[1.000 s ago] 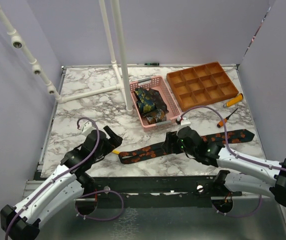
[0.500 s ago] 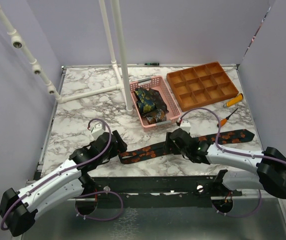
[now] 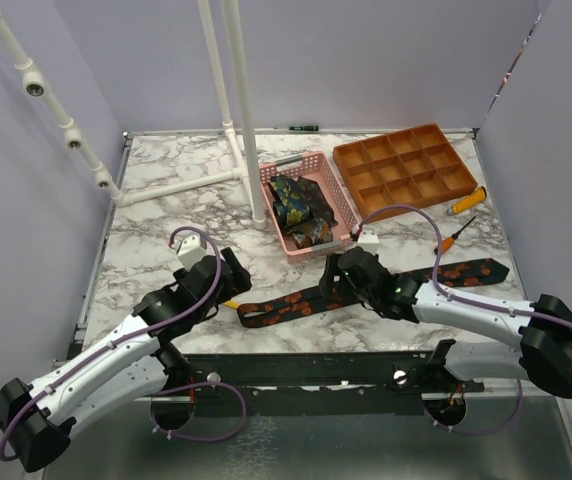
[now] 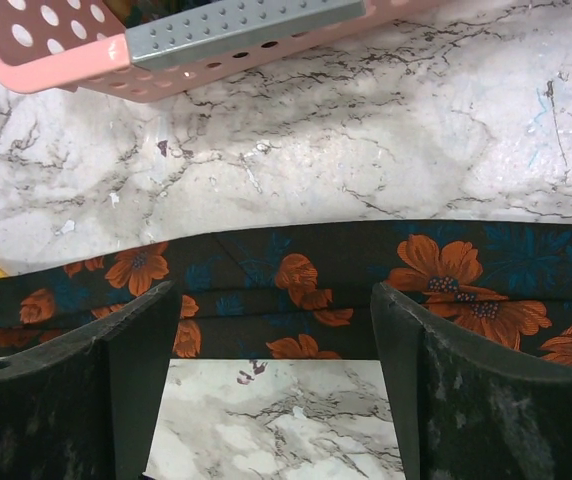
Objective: Roll the ties
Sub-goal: Flatten out the tie at the center of the board.
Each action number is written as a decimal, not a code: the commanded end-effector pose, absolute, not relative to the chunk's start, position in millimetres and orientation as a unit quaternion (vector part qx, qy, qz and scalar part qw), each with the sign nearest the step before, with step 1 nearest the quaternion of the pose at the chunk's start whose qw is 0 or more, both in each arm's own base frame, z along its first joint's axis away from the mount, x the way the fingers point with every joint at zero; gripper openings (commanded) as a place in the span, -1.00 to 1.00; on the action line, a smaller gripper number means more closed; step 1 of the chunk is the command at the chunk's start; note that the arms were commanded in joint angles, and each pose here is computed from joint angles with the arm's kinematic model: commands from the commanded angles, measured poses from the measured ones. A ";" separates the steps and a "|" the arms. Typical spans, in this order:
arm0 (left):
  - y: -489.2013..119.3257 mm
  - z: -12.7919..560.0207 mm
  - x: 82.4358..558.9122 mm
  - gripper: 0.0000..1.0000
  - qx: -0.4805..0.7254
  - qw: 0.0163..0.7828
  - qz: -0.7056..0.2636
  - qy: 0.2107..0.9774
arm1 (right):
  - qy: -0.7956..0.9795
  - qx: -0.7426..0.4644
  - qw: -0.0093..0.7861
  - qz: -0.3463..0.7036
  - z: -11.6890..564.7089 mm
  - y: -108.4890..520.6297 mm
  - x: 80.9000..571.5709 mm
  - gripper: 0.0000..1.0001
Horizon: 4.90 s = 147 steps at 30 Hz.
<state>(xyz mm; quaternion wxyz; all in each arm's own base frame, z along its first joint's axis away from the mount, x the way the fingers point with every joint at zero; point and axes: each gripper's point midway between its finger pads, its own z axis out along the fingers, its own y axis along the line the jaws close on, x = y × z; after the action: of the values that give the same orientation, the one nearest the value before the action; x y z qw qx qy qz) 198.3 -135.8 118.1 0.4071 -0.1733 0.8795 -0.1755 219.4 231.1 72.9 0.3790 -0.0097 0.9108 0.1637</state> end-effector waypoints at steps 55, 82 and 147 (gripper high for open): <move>-151.9 90.0 162.7 0.98 -0.175 0.393 -0.235 0.871 | 0.931 -0.044 0.360 0.041 50.8 218.2 235.2 0.37; -153.8 94.5 163.3 0.98 -0.173 0.397 -0.244 0.868 | 0.942 -0.057 0.322 0.077 61.4 217.9 211.3 -0.99; -181.0 127.8 166.8 0.76 -0.094 0.394 -0.250 0.879 | 0.935 0.042 0.332 0.121 59.5 164.6 216.0 0.44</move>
<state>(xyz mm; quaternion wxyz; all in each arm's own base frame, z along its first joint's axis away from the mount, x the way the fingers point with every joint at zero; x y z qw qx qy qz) 166.7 -137.2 118.8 0.4291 -0.2096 0.8387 -0.2617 210.7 195.7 70.0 0.3536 -0.0175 0.9267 0.1261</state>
